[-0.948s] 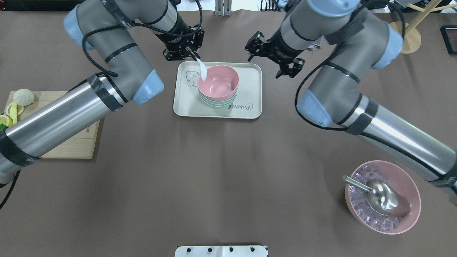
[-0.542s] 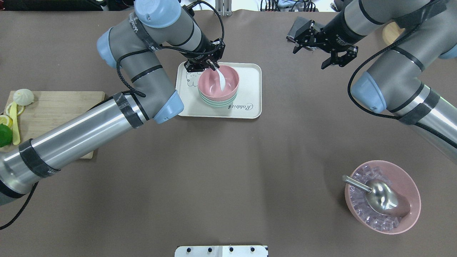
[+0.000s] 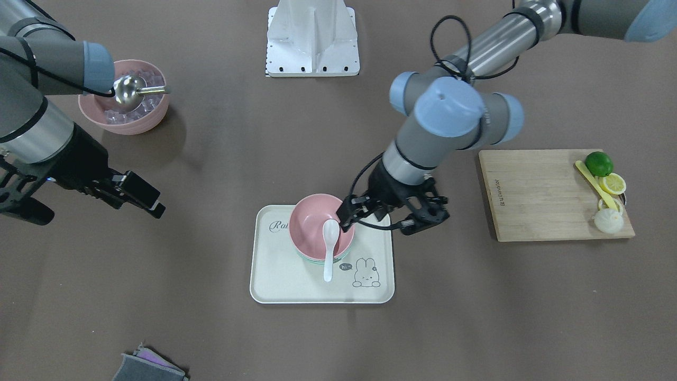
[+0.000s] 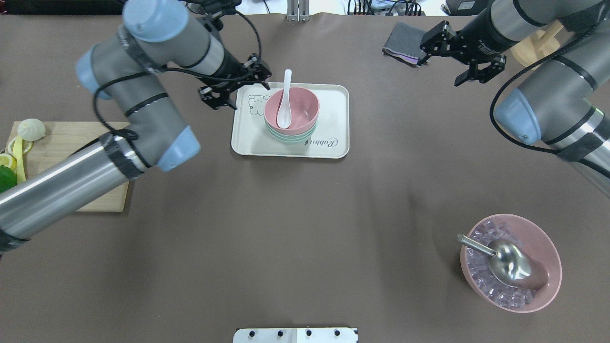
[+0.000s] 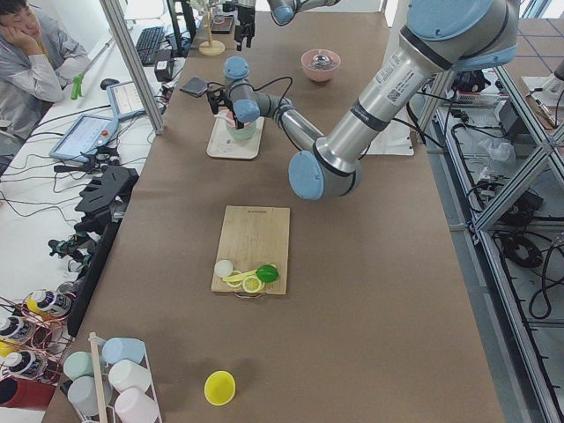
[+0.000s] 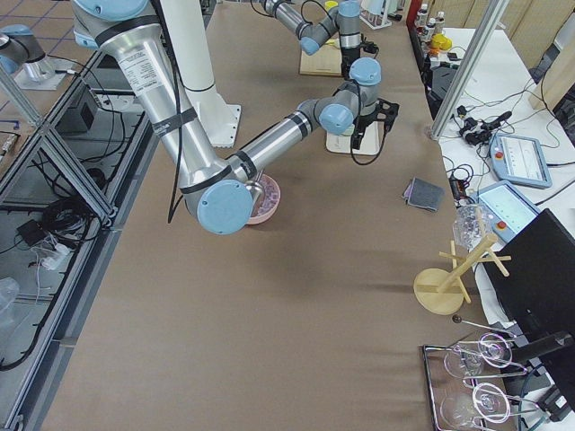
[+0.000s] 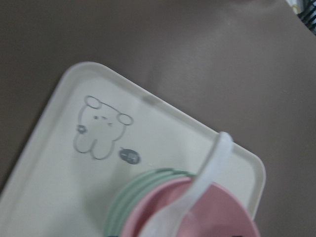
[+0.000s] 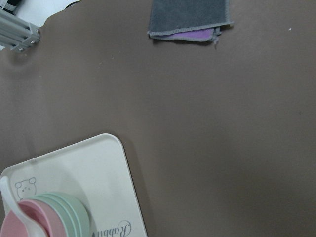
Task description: Stack pink bowl on green and place spoon
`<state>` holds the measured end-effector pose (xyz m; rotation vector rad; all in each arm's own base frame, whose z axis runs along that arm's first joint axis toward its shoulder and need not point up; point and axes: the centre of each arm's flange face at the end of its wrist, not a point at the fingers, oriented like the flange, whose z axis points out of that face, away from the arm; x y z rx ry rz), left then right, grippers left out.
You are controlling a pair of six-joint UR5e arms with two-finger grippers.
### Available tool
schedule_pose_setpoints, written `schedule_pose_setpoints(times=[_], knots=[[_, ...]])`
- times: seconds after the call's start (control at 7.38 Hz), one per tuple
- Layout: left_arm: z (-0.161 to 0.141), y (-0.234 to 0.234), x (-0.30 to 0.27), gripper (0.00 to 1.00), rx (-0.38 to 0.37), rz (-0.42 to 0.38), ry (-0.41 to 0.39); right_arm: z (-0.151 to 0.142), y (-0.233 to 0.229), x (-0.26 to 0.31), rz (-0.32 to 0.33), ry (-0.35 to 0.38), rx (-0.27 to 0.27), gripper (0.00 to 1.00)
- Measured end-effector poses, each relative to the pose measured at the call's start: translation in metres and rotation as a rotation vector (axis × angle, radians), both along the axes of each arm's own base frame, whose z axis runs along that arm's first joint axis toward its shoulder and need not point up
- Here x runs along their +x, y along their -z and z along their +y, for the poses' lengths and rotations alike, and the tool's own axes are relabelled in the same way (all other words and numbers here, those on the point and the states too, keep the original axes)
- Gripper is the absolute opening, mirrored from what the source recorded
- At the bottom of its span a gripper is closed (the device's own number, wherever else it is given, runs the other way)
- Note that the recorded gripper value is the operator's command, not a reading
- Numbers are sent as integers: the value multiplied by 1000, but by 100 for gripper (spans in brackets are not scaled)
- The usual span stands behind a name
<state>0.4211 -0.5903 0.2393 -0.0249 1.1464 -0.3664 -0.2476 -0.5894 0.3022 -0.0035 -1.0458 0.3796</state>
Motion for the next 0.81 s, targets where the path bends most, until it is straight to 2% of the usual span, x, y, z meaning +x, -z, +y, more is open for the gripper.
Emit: schedule_pose_setpoints(times=[0.27, 0.54, 0.68, 0.81], knots=[[34, -110, -120, 98, 188, -121, -110, 4, -73, 69, 73, 65, 100, 100], [71, -215, -225, 98, 354, -270, -218, 10, -153, 145, 171, 183, 225, 100], [85, -259, -271, 98, 413, -333, -266, 10, -183, 178, 223, 249, 270, 100], [94, -291, -306, 98, 440, -365, -299, 9, -209, 207, 260, 307, 303, 100]])
